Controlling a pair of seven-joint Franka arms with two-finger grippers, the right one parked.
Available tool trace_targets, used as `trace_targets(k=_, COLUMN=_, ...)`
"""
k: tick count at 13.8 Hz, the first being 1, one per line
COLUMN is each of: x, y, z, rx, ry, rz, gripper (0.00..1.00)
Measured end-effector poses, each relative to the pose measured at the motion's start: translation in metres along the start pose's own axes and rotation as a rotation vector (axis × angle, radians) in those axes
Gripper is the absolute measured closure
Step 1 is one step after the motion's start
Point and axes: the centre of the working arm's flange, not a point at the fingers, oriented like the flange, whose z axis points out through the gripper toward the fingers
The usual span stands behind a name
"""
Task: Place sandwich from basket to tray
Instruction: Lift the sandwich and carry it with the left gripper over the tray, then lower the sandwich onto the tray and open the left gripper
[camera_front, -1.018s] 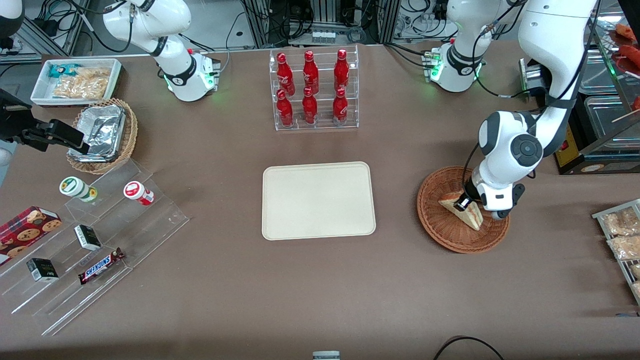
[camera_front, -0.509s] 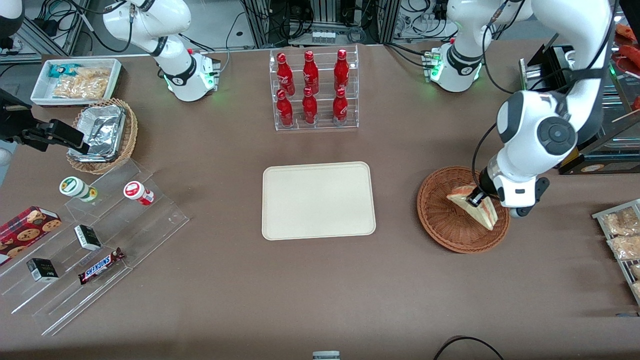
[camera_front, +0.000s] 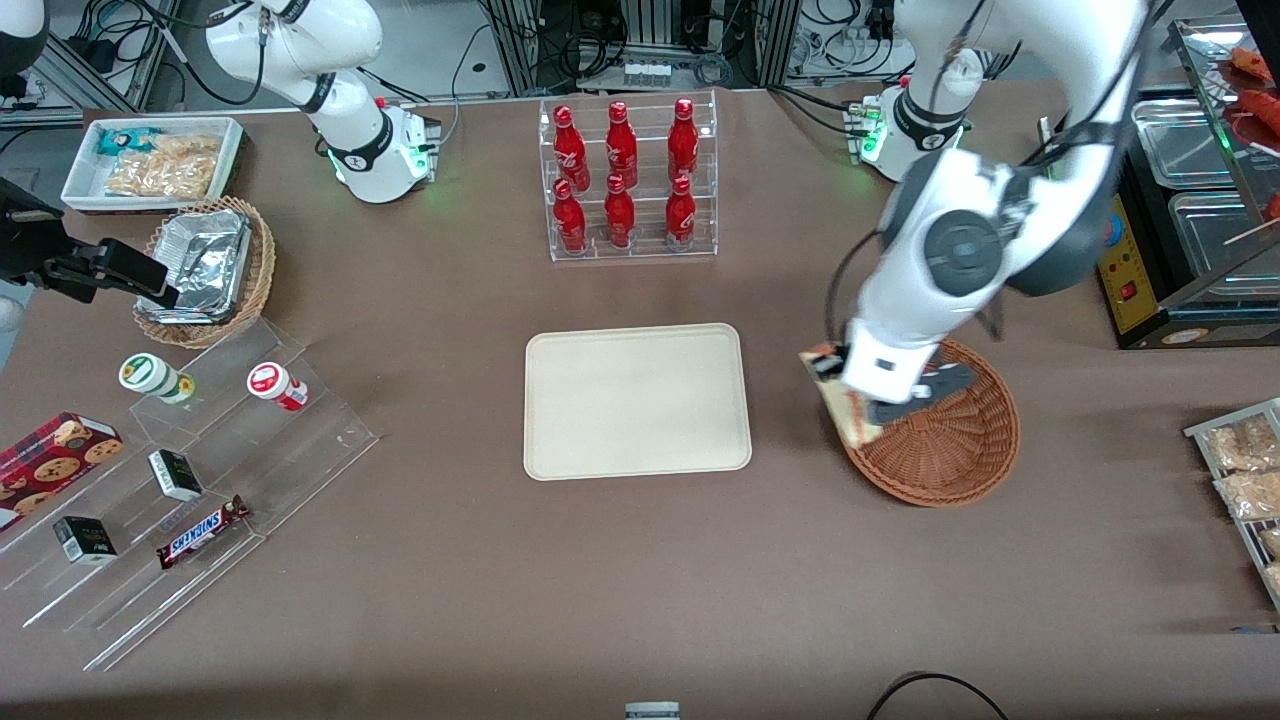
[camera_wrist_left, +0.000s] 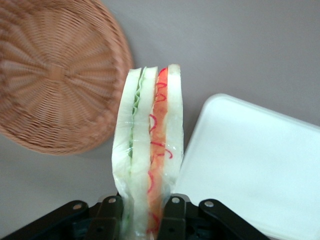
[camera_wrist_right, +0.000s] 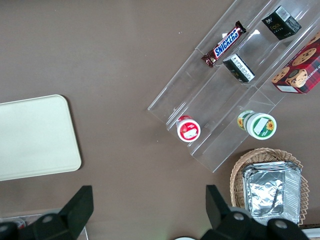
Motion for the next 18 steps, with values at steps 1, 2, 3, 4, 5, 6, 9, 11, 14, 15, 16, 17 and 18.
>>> trace_targets(k=1, x=-0.012, y=0.024, z=0.009, rx=0.001, ry=-0.008, rz=0.036, gripper=0.76)
trace_targets(k=2, x=-0.023, y=0.047, z=0.018, rx=0.003, ry=-0.014, rz=0.065, gripper=0.76)
trace_targets(k=3, x=-0.033, y=0.069, z=0.027, rx=0.003, ry=-0.018, rz=0.086, gripper=0.76)
trace_targets(k=4, x=-0.043, y=0.09, z=0.037, rx=0.003, ry=-0.024, rz=0.106, gripper=0.76)
trace_targets(k=5, x=-0.051, y=0.108, z=0.048, rx=0.003, ry=-0.03, rz=0.126, gripper=0.76)
trace_targets(k=6, x=-0.056, y=0.122, z=0.059, rx=0.002, ry=-0.034, rz=0.143, gripper=0.76)
trace_targets(k=9, x=-0.06, y=0.155, z=0.096, rx=-0.051, ry=-0.005, rz=0.178, gripper=0.76)
trace_targets(k=11, x=-0.073, y=0.175, z=0.126, rx=-0.067, ry=0.04, rz=0.226, gripper=0.74)
trace_targets(k=14, x=-0.087, y=0.19, z=0.16, rx=-0.06, ry=0.061, rz=0.271, gripper=0.73)
trace_targets(k=15, x=-0.089, y=0.191, z=0.167, rx=-0.054, ry=0.056, rz=0.275, gripper=0.73)
trace_targets(k=16, x=-0.09, y=0.192, z=0.172, rx=-0.05, ry=0.053, rz=0.278, gripper=0.73)
trace_targets(k=17, x=-0.092, y=0.194, z=0.175, rx=-0.047, ry=0.05, rz=0.283, gripper=0.7)
trace_targets(k=18, x=-0.096, y=0.195, z=0.178, rx=-0.044, ry=0.049, rz=0.289, gripper=0.69)
